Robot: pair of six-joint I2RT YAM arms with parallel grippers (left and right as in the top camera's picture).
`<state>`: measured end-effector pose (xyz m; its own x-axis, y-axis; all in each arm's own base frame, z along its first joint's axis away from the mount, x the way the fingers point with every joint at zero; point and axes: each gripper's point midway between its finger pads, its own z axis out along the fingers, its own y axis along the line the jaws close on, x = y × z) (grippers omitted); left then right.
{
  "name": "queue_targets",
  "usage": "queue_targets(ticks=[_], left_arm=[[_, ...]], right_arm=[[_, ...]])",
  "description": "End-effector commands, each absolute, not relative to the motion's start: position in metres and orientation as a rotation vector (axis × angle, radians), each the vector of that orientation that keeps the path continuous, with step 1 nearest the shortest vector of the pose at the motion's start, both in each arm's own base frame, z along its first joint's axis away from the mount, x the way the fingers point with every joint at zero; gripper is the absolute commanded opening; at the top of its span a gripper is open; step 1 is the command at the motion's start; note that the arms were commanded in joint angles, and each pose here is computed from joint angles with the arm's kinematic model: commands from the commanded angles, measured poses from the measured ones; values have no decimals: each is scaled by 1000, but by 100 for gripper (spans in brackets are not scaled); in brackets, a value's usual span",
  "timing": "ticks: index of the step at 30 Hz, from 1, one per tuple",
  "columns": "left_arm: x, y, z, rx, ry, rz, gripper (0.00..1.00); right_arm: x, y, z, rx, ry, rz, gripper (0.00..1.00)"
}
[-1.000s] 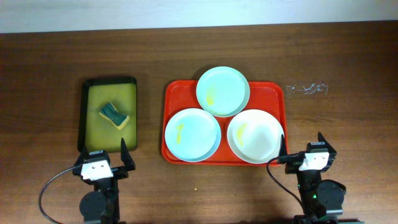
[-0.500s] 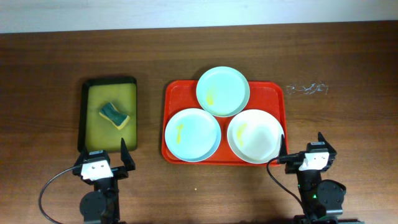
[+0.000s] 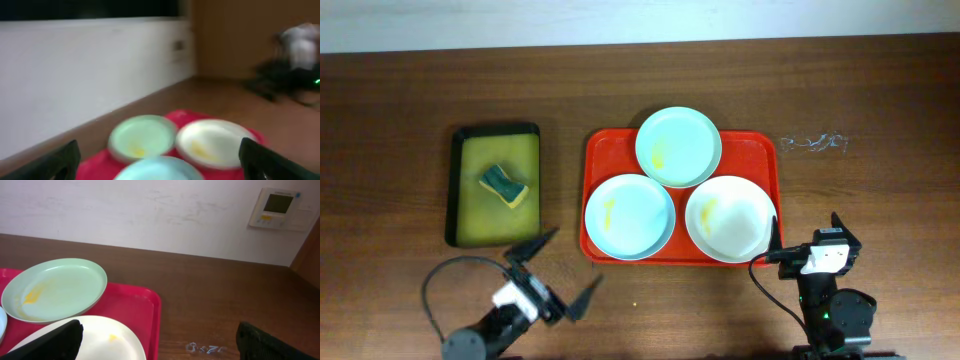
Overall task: Clean dirty plates on tray and stack at the side
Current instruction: 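Reach the left gripper to the black tray and grasp the sponge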
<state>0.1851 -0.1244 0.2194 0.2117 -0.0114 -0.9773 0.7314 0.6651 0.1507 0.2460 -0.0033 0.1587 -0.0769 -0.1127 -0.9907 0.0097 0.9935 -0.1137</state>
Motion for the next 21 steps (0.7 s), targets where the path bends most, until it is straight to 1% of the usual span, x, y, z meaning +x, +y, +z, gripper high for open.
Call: queue_targets(ticks=[1, 3, 4, 5, 6, 7, 8, 10, 11, 12, 13, 14, 15, 16, 17, 19, 20, 21], left_arm=[[129, -149, 263, 981, 911, -557, 99], [137, -131, 305, 808, 855, -453, 99], [148, -118, 327, 697, 879, -412, 99], [164, -107, 337, 600, 975, -406, 99], [189, -98, 335, 538, 1170, -398, 99], [200, -106, 330, 604, 1314, -450, 99], [201, -118, 333, 669, 1351, -544, 99], [214, -125, 336, 716, 1359, -603, 99], [225, -120, 338, 685, 1368, -585, 99], [251, -100, 336, 497, 1481, -547, 99], [275, -77, 327, 337, 1614, -464, 99], [301, -34, 302, 100, 1860, -282, 99], [315, -15, 289, 7, 1993, -189, 99], [323, -14, 281, -4, 2052, -191, 99], [336, -11, 262, -22, 2137, -187, 99], [355, 20, 224, -310, 2249, -172, 99], [370, 37, 194, -416, 2328, -212, 99], [379, 42, 173, -445, 2375, -249, 99]], right_arm=[[246, -4, 155, -83, 1652, -107, 99], [246, -4, 155, -83, 1652, -107, 99], [246, -4, 155, -83, 1652, -107, 99], [246, -4, 155, -83, 1652, -107, 99], [246, -4, 155, -83, 1652, -107, 98], [246, -4, 155, -83, 1652, -107, 99], [246, -4, 155, -83, 1652, -107, 99], [246, -4, 155, -83, 1652, -107, 99], [246, -4, 155, -83, 1652, -107, 99], [246, -4, 155, -83, 1652, -107, 99], [246, -4, 155, -83, 1652, -107, 99], [246, -4, 155, -83, 1652, -107, 99], [246, -4, 155, -83, 1652, -107, 98], [246, -4, 155, -83, 1652, -107, 99], [246, -4, 155, -83, 1652, -107, 99], [246, -4, 155, -83, 1652, -107, 99], [246, -4, 155, -83, 1652, -107, 99], [246, -4, 155, -83, 1652, -107, 99]])
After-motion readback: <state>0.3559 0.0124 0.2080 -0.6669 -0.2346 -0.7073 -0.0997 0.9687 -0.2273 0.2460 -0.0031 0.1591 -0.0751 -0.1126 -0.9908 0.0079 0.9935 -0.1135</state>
